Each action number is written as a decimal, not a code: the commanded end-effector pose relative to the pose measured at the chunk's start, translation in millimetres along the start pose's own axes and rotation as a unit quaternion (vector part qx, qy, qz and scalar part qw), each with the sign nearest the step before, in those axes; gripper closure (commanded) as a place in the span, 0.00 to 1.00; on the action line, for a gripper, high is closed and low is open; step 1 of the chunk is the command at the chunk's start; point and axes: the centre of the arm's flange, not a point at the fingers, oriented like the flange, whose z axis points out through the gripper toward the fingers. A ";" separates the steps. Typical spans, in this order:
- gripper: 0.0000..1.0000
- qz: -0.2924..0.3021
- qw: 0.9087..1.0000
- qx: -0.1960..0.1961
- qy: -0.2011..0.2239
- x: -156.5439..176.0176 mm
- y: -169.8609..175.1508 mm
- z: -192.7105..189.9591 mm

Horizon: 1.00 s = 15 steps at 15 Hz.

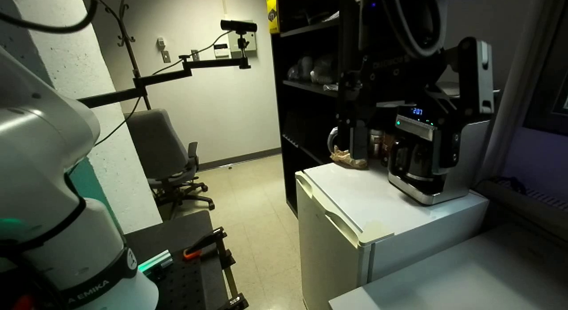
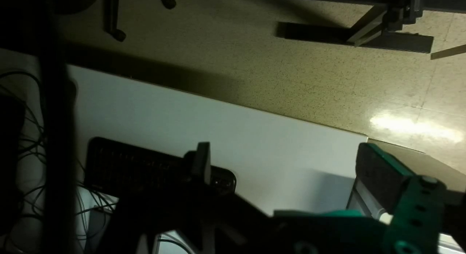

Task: Press a button on the coffee maker

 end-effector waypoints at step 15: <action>0.41 -0.157 0.982 -0.088 0.062 190.2 -54.1 -51.7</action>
